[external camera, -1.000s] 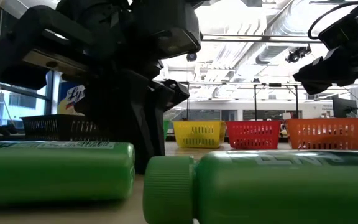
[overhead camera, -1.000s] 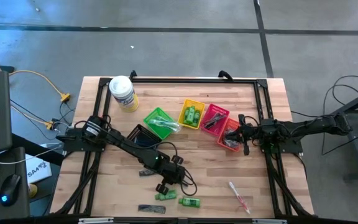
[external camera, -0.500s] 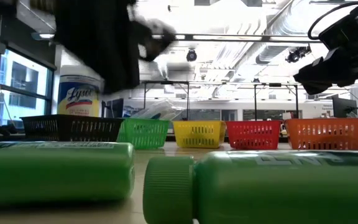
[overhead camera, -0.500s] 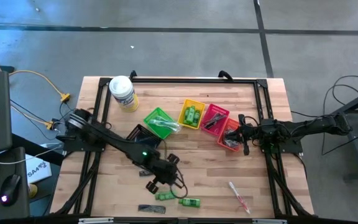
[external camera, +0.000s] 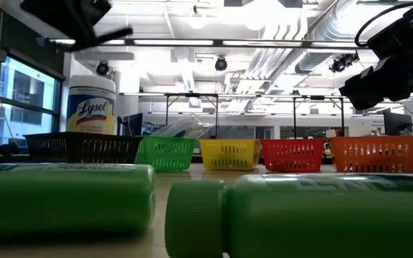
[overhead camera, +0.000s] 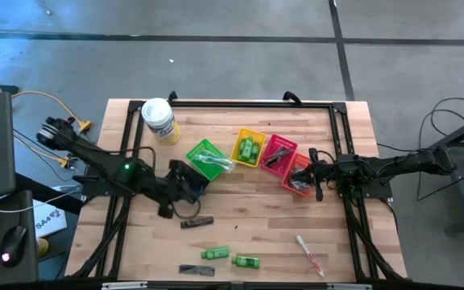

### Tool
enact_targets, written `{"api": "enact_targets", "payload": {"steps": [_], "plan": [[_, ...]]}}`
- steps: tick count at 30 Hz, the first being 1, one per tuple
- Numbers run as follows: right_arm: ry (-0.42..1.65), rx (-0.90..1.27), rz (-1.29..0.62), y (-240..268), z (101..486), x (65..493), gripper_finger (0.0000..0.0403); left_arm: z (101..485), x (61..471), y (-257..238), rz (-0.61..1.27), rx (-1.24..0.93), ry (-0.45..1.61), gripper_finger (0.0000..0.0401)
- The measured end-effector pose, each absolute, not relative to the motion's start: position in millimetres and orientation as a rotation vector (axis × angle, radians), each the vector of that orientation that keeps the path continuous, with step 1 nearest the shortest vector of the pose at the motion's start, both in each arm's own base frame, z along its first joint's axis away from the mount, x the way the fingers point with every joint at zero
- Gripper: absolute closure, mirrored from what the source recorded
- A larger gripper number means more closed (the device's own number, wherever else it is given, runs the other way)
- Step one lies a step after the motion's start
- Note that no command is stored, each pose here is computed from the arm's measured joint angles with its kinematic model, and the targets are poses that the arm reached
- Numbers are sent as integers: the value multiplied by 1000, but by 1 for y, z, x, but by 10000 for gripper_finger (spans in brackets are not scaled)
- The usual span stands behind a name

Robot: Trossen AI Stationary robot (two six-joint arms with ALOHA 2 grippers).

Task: Pick & Place Travel size toiletries
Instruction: Put the blue razor into the black bin

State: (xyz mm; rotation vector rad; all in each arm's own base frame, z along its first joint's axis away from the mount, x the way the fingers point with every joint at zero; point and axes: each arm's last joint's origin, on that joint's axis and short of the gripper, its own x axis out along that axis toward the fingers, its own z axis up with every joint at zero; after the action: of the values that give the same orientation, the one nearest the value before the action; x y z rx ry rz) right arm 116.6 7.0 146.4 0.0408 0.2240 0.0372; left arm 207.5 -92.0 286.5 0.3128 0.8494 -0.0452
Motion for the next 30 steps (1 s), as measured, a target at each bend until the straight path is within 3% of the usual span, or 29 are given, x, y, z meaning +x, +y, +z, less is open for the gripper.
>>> {"api": "enact_targets", "payload": {"steps": [6,12,30], "plan": [[207,42,33,7,148,117,396,260,197,-64,108,217,952,384],[200,50,32,7,149,117,396,223,207,-42,114,193,1149,384],[203,45,36,7,148,117,396,197,221,-32,22,283,1308,384]]}}
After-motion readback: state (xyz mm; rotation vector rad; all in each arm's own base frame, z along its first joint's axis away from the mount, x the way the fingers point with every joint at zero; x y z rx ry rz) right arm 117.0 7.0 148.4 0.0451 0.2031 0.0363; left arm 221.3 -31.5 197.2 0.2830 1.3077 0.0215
